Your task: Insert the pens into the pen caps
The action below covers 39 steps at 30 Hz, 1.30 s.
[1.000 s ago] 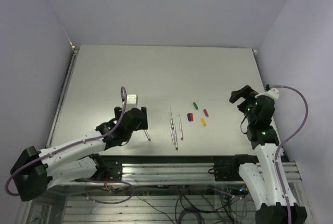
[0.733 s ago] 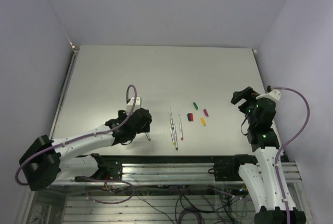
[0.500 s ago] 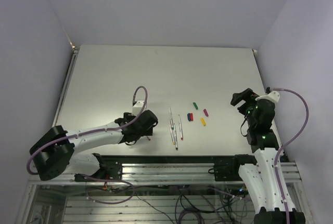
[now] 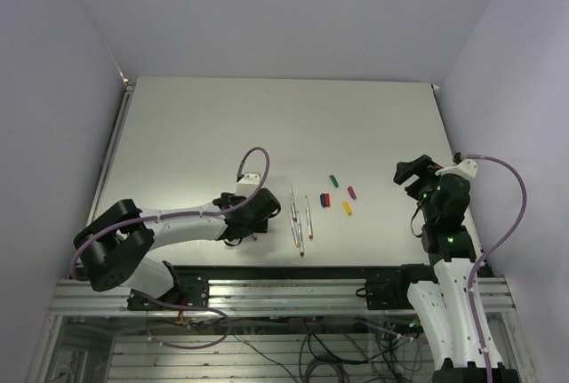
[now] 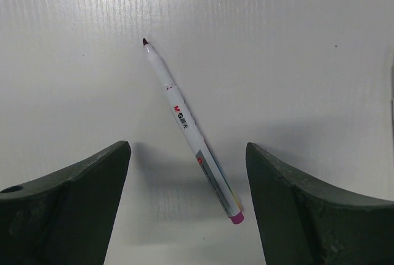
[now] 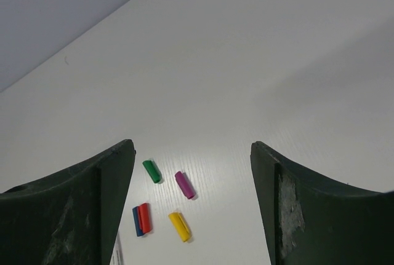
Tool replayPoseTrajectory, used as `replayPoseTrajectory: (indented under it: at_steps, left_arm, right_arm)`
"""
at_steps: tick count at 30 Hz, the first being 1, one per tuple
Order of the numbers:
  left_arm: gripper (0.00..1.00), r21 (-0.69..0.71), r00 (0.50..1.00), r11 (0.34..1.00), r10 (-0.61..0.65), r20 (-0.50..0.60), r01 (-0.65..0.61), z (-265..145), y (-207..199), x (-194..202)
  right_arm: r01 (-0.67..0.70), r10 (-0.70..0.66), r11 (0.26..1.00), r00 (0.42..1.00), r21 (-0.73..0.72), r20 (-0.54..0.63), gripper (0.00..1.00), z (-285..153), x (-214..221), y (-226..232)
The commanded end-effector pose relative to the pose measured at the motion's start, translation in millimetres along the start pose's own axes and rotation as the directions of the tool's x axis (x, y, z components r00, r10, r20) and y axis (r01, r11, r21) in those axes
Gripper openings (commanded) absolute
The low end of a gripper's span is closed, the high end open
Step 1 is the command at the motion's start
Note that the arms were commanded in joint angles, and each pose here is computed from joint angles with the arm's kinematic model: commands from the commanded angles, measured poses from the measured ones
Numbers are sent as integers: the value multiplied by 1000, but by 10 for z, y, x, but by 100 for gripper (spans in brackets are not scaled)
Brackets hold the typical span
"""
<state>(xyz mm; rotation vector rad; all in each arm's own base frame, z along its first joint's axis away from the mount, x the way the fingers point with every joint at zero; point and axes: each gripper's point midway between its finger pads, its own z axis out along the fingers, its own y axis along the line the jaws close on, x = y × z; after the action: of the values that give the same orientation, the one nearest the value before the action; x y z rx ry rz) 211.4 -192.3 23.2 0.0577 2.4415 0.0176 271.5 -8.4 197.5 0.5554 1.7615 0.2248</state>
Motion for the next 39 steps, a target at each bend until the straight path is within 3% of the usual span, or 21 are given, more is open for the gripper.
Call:
replayPoseTrajectory:
  at_steps: [1, 11, 20, 25, 31, 32, 33, 39]
  left_arm:
    - [86, 25, 1000, 999, -29, -2, 29, -15, -125, -43]
    - [70, -7, 996, 1000, -20, -84, 20, 25, -33, 206]
    - [70, -3, 987, 1000, -7, -158, 7, 90, 6, 464]
    - [63, -19, 984, 999, 23, -176, -26, 99, 61, 517]
    - [38, -12, 983, 999, 40, -177, -42, 98, 95, 552]
    - [29, -13, 983, 999, 42, -179, -45, 101, 100, 561]
    - [11, -15, 982, 999, 46, -183, -49, 104, 105, 570]
    - [7, -35, 977, 996, 70, -200, -79, 140, 135, 613]
  right_arm:
    - [3, -4, 1000, 1000, -19, -22, 76, 12, 74, 18]
    - [-2, 1, 1000, 999, -21, -42, 76, 2, 126, 16]
    - [-4, 3, 1000, 999, -27, -41, 76, -37, 70, 52]
    - [-4, 3, 1000, 999, -21, -50, 76, -45, 66, 48]
    - [-4, 3, 1000, 998, -4, -57, 76, -39, 79, 21]
    - [-5, 4, 1000, 998, -5, -59, 76, -37, 86, 22]
    - [-7, 7, 1000, 998, -6, -60, 76, -35, 88, 25]
    - [-13, 14, 1000, 994, 14, -107, 74, 20, 224, -25]
